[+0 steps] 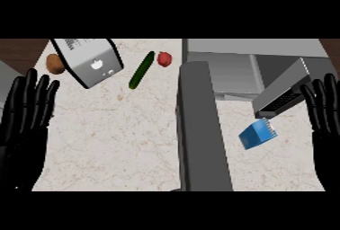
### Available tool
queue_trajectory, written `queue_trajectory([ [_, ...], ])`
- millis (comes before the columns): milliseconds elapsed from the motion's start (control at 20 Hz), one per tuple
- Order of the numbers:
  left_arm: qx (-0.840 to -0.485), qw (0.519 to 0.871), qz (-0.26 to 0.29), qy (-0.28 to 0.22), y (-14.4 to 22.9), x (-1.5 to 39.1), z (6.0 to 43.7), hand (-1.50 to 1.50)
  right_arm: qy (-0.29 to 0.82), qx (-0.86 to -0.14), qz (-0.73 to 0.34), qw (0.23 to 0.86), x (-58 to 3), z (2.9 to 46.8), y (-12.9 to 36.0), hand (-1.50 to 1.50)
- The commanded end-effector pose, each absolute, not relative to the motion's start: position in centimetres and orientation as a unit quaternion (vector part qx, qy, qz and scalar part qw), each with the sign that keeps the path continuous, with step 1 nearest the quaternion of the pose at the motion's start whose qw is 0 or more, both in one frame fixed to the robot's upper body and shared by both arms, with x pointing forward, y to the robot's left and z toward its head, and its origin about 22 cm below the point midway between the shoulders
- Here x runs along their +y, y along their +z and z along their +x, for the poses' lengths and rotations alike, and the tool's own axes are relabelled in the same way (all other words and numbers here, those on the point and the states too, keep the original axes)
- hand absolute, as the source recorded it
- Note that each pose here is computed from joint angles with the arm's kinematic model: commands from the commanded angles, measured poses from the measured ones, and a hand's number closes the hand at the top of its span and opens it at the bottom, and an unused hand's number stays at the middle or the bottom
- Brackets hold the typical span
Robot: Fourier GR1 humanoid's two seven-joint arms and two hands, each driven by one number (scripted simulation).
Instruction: Pick up the milk, place it into the microwave and close the microwave
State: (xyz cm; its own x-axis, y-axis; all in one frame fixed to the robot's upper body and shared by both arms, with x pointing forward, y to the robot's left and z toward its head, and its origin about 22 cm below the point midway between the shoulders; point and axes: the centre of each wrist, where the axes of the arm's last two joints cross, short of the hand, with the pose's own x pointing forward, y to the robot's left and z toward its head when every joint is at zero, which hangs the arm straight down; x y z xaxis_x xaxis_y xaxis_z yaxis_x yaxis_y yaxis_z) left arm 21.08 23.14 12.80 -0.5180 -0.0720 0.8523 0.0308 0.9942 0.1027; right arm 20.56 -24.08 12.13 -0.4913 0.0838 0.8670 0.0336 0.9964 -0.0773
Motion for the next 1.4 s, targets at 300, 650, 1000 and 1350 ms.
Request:
queue_trajectory([
  [300,-0.817,0.571,-0.048,0.071,9.6,22.6,21.6,-1.5,0.15,-0.812,0.055,0.562,-26.2,19.6,13.6,-1.5],
  [650,-0.814,0.573,-0.052,0.081,7.0,21.1,17.9,-1.5,0.136,-0.801,0.06,0.58,-28.0,18.9,13.0,-1.5],
  [1000,-0.823,0.56,-0.055,0.081,5.8,21.5,14.9,-1.5,0.129,-0.788,0.054,0.599,-28.1,17.1,9.4,-1.5],
  [1350,-0.817,0.567,-0.056,0.087,1.7,22.0,13.1,-1.5,0.106,-0.776,0.056,0.619,-31.3,18.2,6.2,-1.5],
])
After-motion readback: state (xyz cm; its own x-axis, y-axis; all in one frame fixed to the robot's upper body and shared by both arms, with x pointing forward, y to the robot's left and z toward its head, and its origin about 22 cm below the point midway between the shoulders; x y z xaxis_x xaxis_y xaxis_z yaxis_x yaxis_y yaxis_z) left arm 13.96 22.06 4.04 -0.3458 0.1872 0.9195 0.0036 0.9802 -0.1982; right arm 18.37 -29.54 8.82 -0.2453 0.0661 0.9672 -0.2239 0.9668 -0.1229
